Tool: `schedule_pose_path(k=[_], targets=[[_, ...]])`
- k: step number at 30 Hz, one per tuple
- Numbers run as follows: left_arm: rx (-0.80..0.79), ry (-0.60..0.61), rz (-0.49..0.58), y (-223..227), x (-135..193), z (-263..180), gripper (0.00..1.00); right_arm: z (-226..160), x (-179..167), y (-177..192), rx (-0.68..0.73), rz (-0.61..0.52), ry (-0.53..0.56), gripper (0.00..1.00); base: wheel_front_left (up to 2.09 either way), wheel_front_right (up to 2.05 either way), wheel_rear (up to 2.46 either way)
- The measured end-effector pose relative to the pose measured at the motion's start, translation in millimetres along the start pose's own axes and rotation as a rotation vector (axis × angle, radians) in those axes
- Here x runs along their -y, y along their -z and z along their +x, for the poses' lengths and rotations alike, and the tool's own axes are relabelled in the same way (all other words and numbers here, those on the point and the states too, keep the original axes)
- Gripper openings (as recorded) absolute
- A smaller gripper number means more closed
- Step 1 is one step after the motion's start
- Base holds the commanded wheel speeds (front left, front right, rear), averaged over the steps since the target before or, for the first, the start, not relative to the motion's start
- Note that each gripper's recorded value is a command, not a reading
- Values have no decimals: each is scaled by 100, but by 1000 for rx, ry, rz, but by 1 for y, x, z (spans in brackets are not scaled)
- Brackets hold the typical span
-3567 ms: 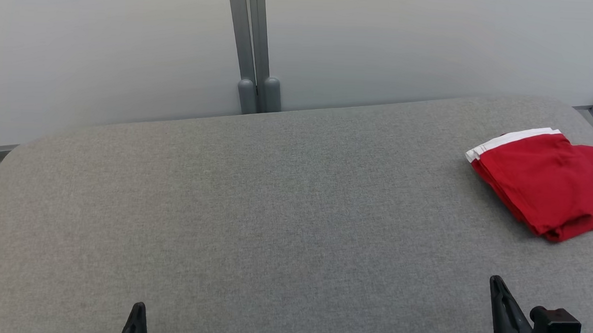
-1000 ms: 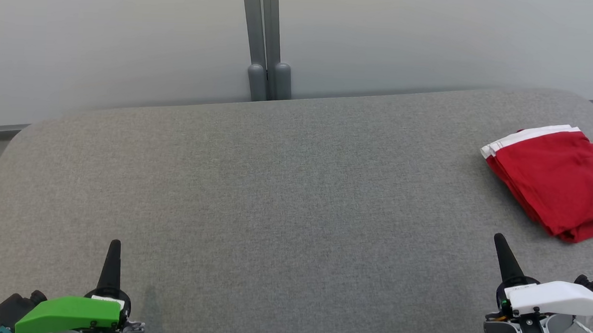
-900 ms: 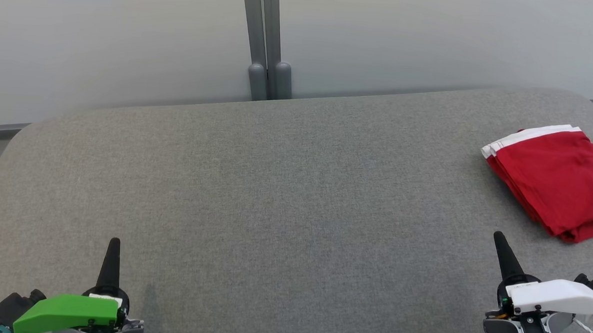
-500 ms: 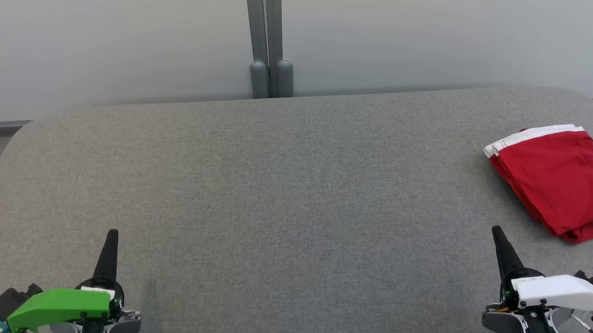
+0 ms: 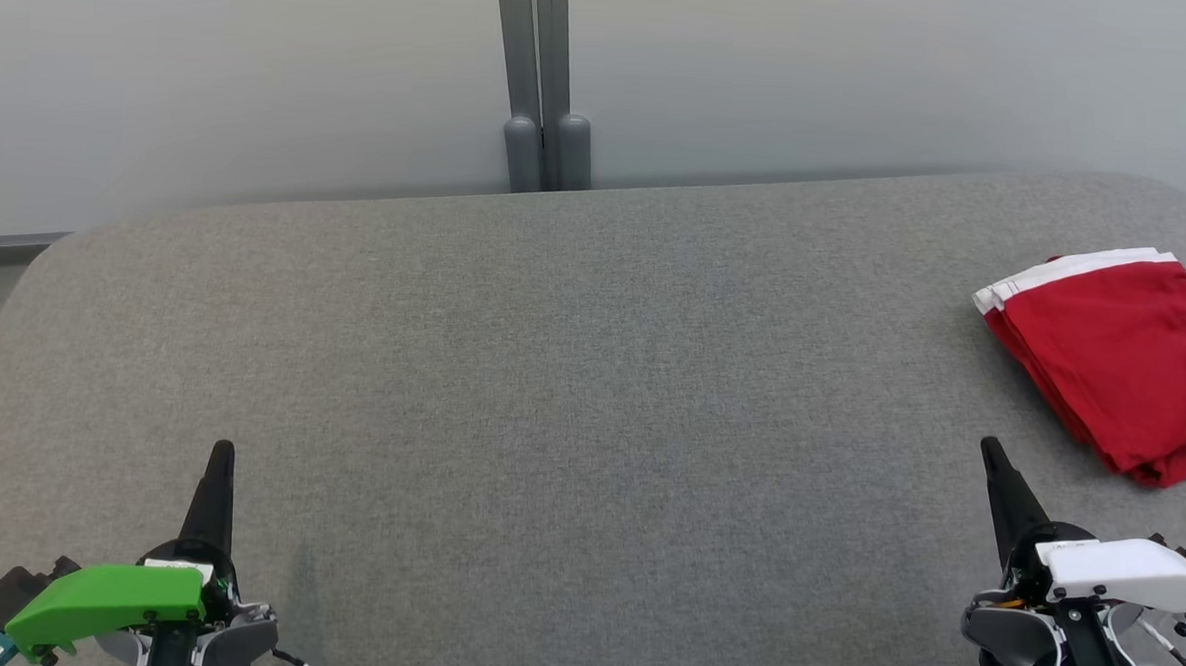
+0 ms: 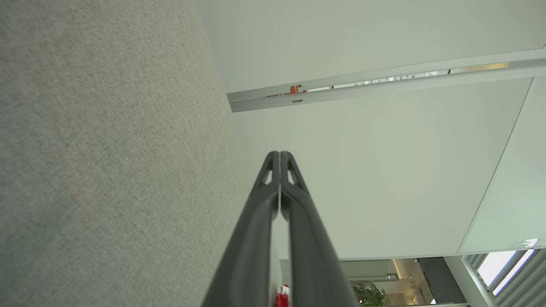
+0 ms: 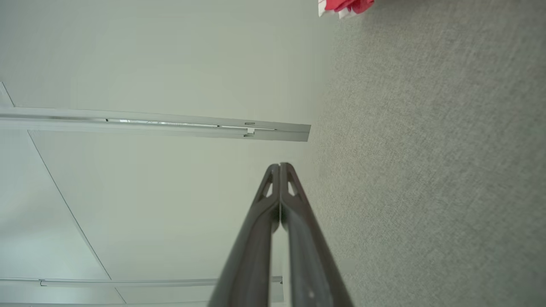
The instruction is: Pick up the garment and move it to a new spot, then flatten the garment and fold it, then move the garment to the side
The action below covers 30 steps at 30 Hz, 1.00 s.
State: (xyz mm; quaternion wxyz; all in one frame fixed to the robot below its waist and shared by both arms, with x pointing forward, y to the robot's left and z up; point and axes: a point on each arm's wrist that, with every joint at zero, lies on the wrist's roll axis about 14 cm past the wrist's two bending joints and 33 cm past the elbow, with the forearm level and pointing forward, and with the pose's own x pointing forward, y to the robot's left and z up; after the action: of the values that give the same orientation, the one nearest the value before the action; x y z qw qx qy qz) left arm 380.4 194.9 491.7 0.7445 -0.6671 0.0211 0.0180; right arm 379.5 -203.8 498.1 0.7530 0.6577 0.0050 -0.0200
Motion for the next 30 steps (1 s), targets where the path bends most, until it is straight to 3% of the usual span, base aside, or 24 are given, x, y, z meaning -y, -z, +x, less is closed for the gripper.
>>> schedule_pose_path(k=[19, 30], targets=[[3, 39, -117, -5, 10, 6, 0, 8, -8, 4, -23, 137, -30, 0, 0, 0, 0], [3, 42, -118, -5, 12, 6, 0, 9, -9, 4, -23, 138, -30, 0, 0, 0, 0]])
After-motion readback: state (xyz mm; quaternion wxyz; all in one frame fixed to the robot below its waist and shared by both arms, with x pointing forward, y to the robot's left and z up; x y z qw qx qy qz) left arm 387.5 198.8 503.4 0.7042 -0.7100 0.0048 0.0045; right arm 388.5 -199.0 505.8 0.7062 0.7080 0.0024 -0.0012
